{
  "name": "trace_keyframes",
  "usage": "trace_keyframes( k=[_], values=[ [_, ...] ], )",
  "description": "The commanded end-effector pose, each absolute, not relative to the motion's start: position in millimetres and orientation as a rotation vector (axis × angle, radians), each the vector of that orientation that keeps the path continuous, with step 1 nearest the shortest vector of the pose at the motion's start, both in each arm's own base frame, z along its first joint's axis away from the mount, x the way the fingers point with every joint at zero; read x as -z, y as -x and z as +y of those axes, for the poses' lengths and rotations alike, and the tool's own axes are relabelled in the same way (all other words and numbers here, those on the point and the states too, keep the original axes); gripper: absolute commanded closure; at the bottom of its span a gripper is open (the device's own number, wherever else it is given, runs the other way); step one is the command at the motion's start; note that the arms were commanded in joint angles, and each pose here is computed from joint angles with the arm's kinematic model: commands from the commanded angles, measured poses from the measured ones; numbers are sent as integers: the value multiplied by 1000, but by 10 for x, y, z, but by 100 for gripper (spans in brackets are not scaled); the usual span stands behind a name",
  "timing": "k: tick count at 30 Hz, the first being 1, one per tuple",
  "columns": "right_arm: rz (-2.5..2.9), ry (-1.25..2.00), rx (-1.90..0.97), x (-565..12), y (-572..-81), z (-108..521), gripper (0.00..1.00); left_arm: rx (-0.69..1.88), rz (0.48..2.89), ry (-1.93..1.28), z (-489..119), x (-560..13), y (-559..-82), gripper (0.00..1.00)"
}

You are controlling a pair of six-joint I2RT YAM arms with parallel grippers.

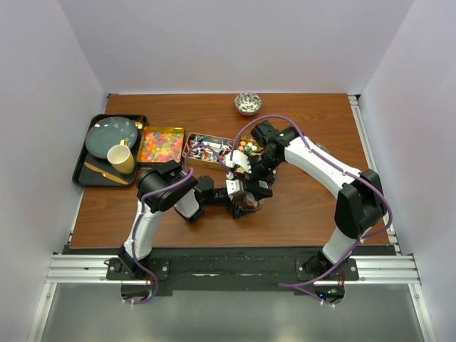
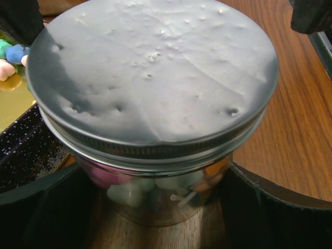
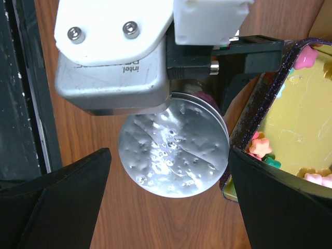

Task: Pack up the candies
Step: Screw the bottle lid onto the packing bottle.

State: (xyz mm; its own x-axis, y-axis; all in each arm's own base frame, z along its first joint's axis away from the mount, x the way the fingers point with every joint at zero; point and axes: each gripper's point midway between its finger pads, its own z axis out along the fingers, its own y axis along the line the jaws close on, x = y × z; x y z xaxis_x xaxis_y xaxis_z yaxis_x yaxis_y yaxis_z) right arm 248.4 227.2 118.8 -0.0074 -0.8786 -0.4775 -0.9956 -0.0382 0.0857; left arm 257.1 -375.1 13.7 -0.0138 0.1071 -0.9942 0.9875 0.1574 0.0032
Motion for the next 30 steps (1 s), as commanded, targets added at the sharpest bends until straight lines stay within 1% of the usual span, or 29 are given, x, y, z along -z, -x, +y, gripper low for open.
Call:
trace_keyframes(
  k=[1, 12, 23, 26, 30],
  values=[
    [1962, 2003, -645, -1285, -2259, 2196, 1, 1002, 1598, -1132, -3541, 350, -2635, 100],
    [2038, 2067, -598, -1100, -2016, 1902, 1, 1008, 1624, -1101, -3513, 375, -2699, 100],
    [2055, 2084, -620, -1203, -1847, 1802, 2, 1034, 1622, -1121, -3527, 385, -2654, 100],
    [2075, 2043, -582, -1246, -1923, 1801, 2, 1033, 1617, -1139, -3531, 393, -2625, 100],
    [2024, 1994, -514, -1382, -2172, 1884, 2, 1032, 1610, -1144, -3539, 379, -2624, 100]
  ],
)
